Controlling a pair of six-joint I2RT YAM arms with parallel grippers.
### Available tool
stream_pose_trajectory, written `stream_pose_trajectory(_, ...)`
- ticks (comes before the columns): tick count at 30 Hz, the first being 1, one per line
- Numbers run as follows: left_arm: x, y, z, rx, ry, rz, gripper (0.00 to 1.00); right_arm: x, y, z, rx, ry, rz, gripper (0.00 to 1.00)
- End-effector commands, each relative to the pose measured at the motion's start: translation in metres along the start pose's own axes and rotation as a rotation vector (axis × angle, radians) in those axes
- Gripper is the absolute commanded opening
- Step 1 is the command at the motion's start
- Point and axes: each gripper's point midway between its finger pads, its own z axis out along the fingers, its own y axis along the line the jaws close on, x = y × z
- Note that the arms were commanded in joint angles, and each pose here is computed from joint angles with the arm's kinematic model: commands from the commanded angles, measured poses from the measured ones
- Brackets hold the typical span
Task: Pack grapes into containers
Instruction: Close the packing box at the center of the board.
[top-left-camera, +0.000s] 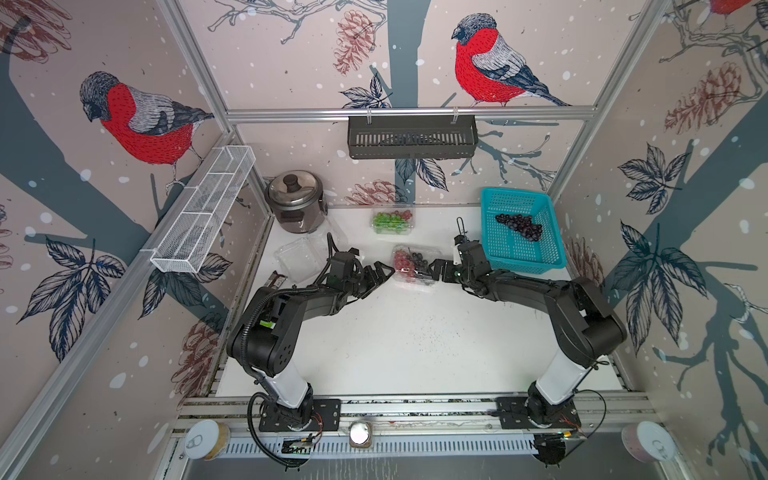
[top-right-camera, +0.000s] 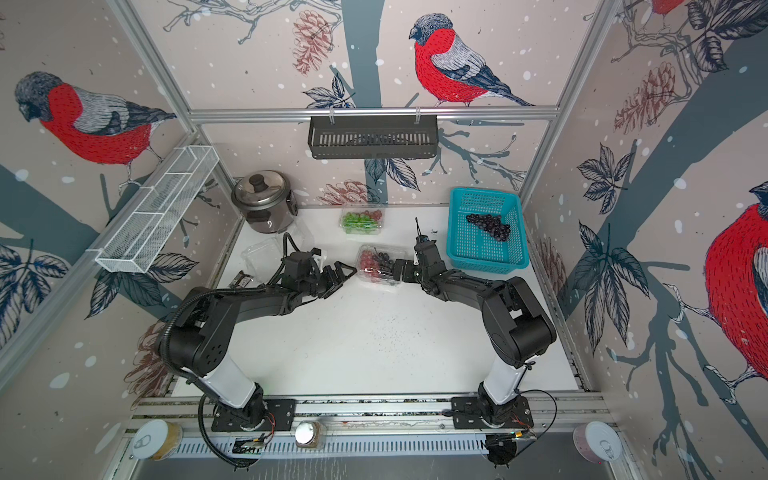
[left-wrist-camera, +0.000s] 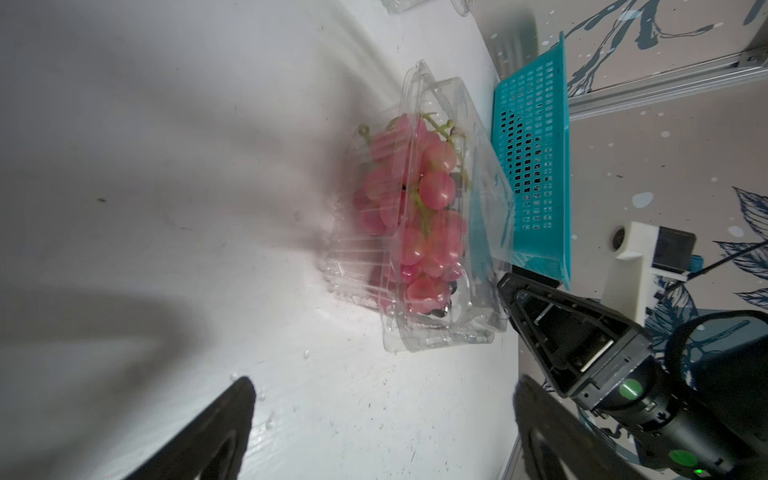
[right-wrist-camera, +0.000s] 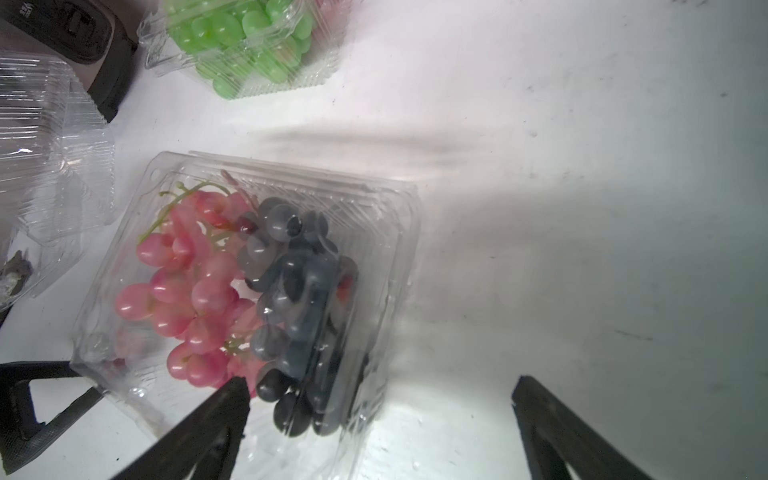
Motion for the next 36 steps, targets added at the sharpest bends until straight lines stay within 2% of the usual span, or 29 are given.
stream_pose_trajectory(1,-0.015,-0.021,-0.002,0.088,-0.063,0.032,0.95,0.002,0.012,0.002,-0.061,0.007,-0.008,1.0)
stream_pose_trajectory(5,-0.011,-0.022,0.001,0.125,-0.054,0.006,0.9,0.004,0.02,0.004,-0.081,0.01,-0.024,1.0)
stream_pose_trajectory(9,-0.008,-0.019,0.003,0.138,-0.055,-0.009,0.79,0.004,0.021,0.003,-0.087,0.009,-0.021,1.0)
stream_pose_trajectory(12,-0.01,-0.019,0.005,0.146,-0.065,-0.009,0.66,0.002,0.023,0.0,-0.106,0.005,-0.01,1.0)
stream_pose_trajectory(15,-0.012,-0.02,0.007,0.159,-0.065,-0.011,0.56,0.001,0.023,-0.002,-0.114,0.002,-0.003,1.0)
stream_pose_trajectory(28,-0.019,-0.014,0.015,0.182,-0.098,-0.057,0.35,-0.009,0.018,-0.015,-0.159,-0.04,0.05,1.0)
stream_pose_trajectory(31,-0.02,-0.013,0.015,0.179,-0.107,-0.067,0.33,-0.01,0.019,-0.015,-0.16,-0.04,0.051,0.99)
stream_pose_trajectory(34,-0.021,-0.012,0.016,0.178,-0.114,-0.068,0.19,-0.009,0.02,-0.016,-0.166,-0.04,0.052,0.99)
stream_pose_trajectory(36,-0.022,-0.011,0.016,0.173,-0.119,-0.072,0.19,-0.009,0.02,-0.016,-0.167,-0.039,0.053,0.99)
